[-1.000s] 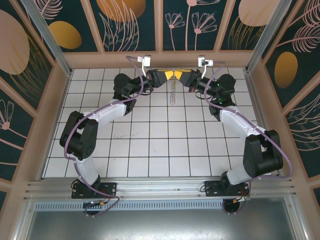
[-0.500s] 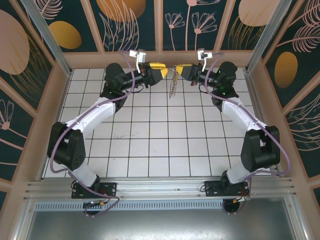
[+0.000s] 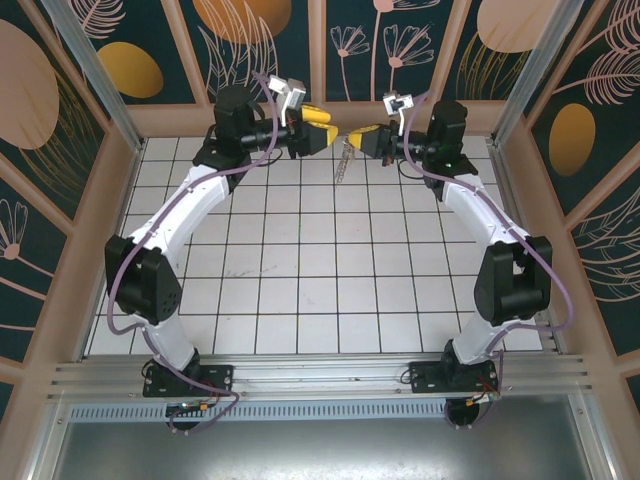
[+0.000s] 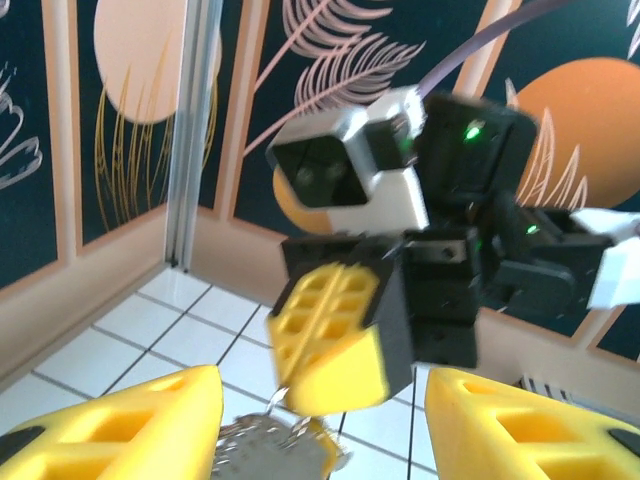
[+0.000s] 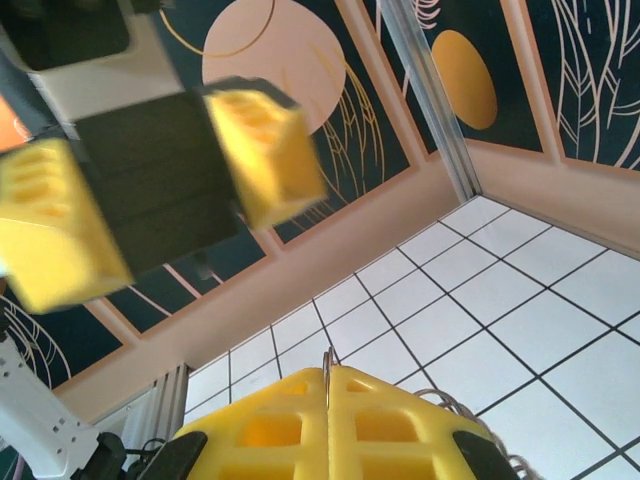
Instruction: Put the keys on the keyring
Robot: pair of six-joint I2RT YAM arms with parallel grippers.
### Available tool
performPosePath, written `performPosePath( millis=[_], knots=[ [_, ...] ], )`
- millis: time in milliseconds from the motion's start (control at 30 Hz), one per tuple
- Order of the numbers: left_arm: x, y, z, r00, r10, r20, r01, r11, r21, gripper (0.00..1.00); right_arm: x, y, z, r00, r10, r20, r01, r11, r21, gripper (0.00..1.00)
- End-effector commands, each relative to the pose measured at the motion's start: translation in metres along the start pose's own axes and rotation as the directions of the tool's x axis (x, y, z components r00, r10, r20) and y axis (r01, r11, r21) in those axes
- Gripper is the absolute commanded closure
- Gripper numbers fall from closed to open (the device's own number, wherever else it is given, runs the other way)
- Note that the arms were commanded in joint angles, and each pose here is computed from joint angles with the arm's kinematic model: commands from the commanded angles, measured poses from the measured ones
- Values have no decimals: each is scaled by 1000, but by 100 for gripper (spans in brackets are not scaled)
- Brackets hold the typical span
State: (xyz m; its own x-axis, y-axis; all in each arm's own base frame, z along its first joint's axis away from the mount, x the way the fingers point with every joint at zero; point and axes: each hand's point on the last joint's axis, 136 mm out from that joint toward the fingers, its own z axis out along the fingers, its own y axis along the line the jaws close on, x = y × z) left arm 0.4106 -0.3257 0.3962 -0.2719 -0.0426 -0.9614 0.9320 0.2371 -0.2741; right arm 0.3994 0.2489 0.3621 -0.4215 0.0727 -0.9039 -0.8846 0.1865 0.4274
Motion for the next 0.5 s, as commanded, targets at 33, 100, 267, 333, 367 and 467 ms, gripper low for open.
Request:
performPosePath(
  millis=[33,100,267,333,367,467],
  knots=[
    [12,8,-3,998,-19,-58,23,998,67,44,-8,13,-2,998,-63,-10,63,997,-46,100],
    [13,6,-2,997,-23,-73,30,994,105,44,-8,15,-2,998,-62,-11,61,997,-52,100],
    [16,-1,0,994,-36,-99,54,982,180,46,-9,18,-2,998,-66,-11,65,996,-61,100],
    [20,0,1,993,-45,-107,66,979,195,47,-10,20,-1,998,-68,-11,68,996,-64,100],
    [21,-1,2,993,-52,-110,74,975,209,47,-11,21,0,997,-71,-11,70,995,-66,100],
    [24,-1,3,991,-74,-111,98,969,229,49,-10,20,2,997,-71,-13,70,995,-69,100]
  ],
)
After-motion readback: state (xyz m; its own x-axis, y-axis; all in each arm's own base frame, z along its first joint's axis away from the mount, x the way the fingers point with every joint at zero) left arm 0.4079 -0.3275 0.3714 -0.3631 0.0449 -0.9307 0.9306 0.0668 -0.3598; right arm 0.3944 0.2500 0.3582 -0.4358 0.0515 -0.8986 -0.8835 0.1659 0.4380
